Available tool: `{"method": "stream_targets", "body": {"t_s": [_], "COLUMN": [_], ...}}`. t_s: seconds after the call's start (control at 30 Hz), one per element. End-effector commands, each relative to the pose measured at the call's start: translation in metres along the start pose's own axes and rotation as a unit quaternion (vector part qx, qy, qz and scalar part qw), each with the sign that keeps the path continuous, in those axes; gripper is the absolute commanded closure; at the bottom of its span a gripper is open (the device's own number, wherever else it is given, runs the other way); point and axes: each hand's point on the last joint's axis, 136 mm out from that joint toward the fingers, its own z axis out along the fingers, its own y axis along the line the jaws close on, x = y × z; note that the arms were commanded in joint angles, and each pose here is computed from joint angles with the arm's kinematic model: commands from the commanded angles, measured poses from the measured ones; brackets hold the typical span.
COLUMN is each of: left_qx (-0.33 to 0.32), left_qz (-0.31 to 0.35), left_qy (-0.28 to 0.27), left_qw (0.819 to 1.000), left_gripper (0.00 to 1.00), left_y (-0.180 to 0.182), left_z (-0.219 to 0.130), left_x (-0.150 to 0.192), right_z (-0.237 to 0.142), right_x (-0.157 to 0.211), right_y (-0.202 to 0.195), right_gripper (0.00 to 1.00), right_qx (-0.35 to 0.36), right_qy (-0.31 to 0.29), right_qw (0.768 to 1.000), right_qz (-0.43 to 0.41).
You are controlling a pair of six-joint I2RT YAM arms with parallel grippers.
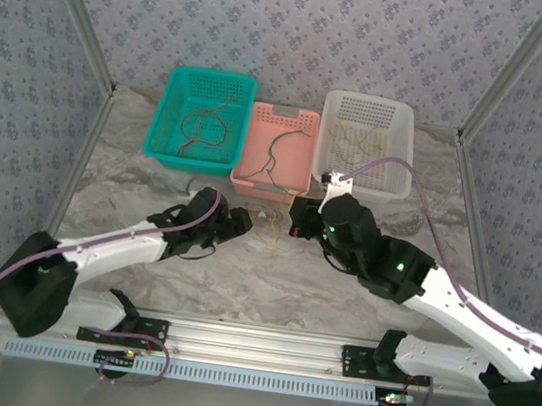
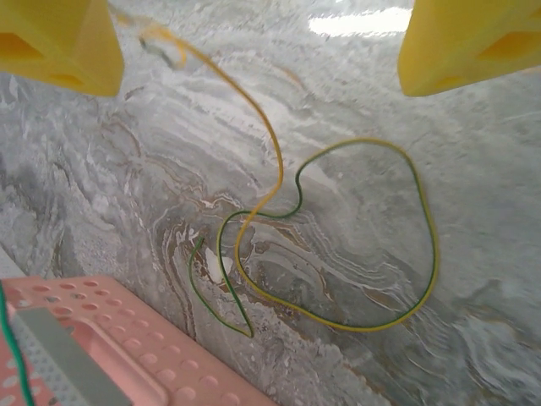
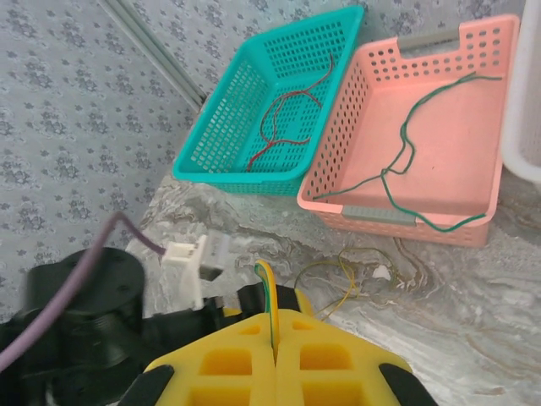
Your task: Untangle the cables
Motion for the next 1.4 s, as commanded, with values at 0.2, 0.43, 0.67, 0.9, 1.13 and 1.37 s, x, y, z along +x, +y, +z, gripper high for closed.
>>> {"method": "stream_targets", "body": {"t_s": [0.2, 0.43, 0.67, 0.9, 1.13, 1.37], "left_qx": [0.036, -0.038, -0.099, -0.078, -0.043, -0.010], "left_qz": [-0.105, -0.112, -0.005, 0.082, 0.263, 0.229], "left_qy": [0.012, -0.030, -0.116, -0.074, 0.012, 0.073], "left_qw": [0.994, 0.993, 0.988, 0.991, 0.964, 0.971], "left_gripper": [0.13, 0.20, 0.20, 0.66, 0.70, 0.64], "left_y": [-0.041, -0.011, -0.008, -0.012, -0.044, -0.052], "left_z": [0.053, 0.057, -0.009, -0.010, 0.014, 0.035], "left_x": [0.006, 0.009, -0.003, 0.012, 0.035, 0.063], "right_z": [-0.036, -0.052, -0.059, -0.063, -0.065, -0.059], "right_x": [-0.019, -0.027, -0.031, -0.032, -0.029, -0.026], "right_y": [-0.003, -0.016, -0.037, -0.053, -0.074, -0.095], "right_gripper": [1.00, 1.00, 1.00, 1.00, 1.00, 1.00], "right_qx": [-0.021, -0.008, 0.012, 0.026, 0.039, 0.052], "right_qy": [-0.008, -0.020, -0.018, -0.010, 0.013, 0.025], "right_qw": [1.000, 1.000, 1.000, 1.000, 0.999, 0.997], "right_qz": [-0.017, -0.019, -0.007, 0.007, 0.031, 0.041]}}
